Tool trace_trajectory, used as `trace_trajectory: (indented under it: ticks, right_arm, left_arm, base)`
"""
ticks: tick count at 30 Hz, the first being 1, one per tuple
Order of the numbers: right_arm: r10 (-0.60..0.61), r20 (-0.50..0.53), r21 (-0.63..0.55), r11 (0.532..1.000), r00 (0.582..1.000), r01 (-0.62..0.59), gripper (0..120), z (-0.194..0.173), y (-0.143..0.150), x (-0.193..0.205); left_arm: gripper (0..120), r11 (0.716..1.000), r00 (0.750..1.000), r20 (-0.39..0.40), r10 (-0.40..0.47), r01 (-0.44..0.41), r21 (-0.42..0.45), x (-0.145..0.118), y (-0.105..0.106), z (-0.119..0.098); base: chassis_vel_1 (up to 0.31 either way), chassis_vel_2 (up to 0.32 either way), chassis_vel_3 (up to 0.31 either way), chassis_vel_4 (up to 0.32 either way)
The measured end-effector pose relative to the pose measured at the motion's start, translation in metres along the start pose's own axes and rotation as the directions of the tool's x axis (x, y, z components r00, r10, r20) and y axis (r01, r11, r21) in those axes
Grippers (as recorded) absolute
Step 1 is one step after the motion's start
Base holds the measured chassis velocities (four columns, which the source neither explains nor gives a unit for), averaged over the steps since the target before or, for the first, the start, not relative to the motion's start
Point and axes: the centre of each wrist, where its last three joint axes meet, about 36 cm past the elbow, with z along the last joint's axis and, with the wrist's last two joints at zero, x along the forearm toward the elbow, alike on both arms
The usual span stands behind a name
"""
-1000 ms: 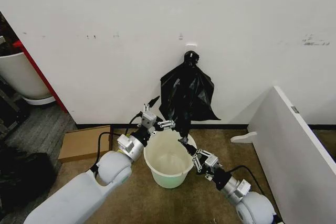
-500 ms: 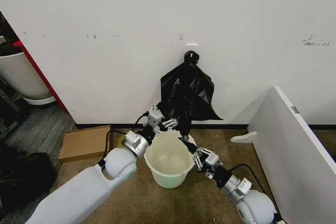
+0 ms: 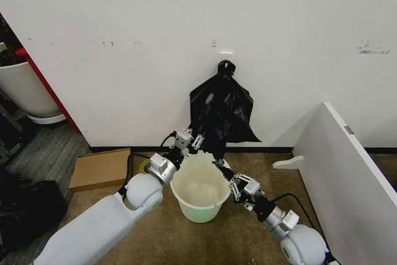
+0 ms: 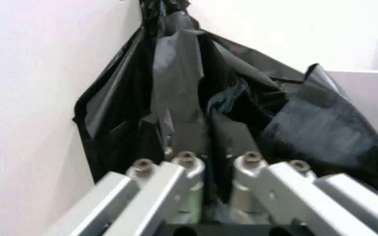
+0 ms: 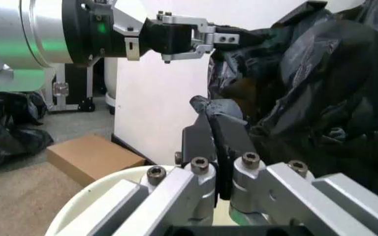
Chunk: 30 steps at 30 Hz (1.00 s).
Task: Place the garbage bag over the trash bin.
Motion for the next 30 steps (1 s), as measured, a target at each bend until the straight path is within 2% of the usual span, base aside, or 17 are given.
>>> trace_trajectory:
  ticks: [9,12,15,17,19,22,25,29,30]
  right_arm:
    - [0.018,0.019,-0.013,1.000,1.000,-0.018,0,-0.009,0.003,-0.002]
    - [0.050,0.019,-0.031,0.998,0.999,-0.049,0,-0.018,0.006,-0.002]
    - [0.117,-0.004,-0.040,0.992,0.993,-0.117,10,-0.031,0.011,0.000]
    - [0.138,-0.014,-0.056,0.989,0.990,-0.139,13,-0.035,0.014,0.001]
    - [0.249,-0.068,-0.198,0.946,0.966,-0.257,25,-0.058,0.029,0.000]
    - [0.322,-0.164,-0.278,0.892,0.933,-0.357,38,-0.093,0.034,-0.001]
    - [0.335,-0.193,-0.265,0.887,0.922,-0.377,44,-0.110,0.032,-0.001]
    - [0.324,-0.178,-0.156,0.923,0.929,-0.351,63,-0.131,0.022,-0.008]
    - [0.324,-0.178,-0.156,0.923,0.929,-0.351,63,-0.131,0.022,-0.008]
  left_arm:
    - [0,0.997,0.997,0.026,-0.071,0.070,0.027,0.002,0.008,-0.002]
    - [0,0.990,0.992,0.046,-0.120,0.116,0.076,0.006,0.010,-0.004]
    - [0,0.978,0.984,0.063,-0.166,0.156,0.137,0.008,0.009,-0.008]
    - [0,0.976,0.983,0.065,-0.172,0.161,0.145,0.008,0.008,-0.009]
    - [0,0.970,0.979,0.077,-0.190,0.175,0.169,0.009,0.006,-0.010]
    - [0,0.967,0.978,0.084,-0.194,0.176,0.182,0.011,0.002,-0.012]
    - [0,0.967,0.977,0.084,-0.195,0.177,0.184,0.013,0.001,-0.011]
    - [0,0.967,0.977,0.081,-0.195,0.177,0.185,0.017,-0.003,-0.009]
    - [0,0.967,0.977,0.081,-0.195,0.177,0.185,0.017,-0.003,-0.009]
  base:
    - [0.000,0.000,0.000,0.000]
    - [0.000,0.000,0.000,0.000]
    - [0.000,0.000,0.000,0.000]
    - [0.000,0.000,0.000,0.000]
    - [0.000,0.000,0.000,0.000]
    - [0.000,0.000,0.000,0.000]
    - [0.000,0.000,0.000,0.000]
    - [0.000,0.000,0.000,0.000]
    - [0.000,0.000,0.000,0.000]
